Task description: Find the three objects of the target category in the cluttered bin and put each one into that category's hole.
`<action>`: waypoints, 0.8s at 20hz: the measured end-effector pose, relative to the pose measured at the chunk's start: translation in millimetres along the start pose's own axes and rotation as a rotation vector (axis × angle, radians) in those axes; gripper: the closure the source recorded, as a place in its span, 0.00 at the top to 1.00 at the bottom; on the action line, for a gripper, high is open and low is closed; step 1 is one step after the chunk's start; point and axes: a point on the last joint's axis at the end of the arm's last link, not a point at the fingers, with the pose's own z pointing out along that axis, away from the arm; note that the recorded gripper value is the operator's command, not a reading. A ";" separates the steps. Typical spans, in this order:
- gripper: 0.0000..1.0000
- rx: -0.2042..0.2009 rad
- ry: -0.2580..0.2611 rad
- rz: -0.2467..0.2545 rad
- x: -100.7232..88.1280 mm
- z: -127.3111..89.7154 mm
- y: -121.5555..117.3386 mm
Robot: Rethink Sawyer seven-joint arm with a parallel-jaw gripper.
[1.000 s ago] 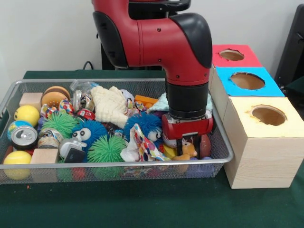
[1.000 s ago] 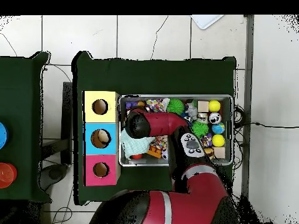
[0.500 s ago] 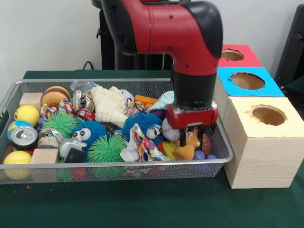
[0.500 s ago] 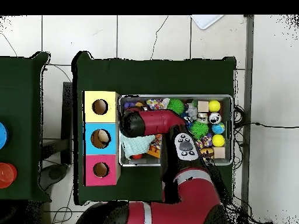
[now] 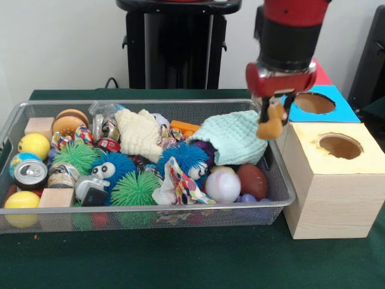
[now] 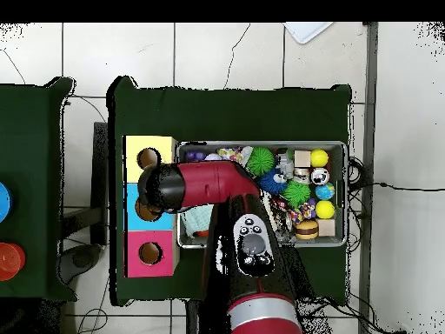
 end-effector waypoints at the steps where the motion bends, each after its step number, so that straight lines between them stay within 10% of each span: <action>1: 0.00 -0.001 -0.006 -0.002 -0.2 -5.3 4.5; 16: 0.00 -0.017 -0.146 0.041 32.7 0.6 31.8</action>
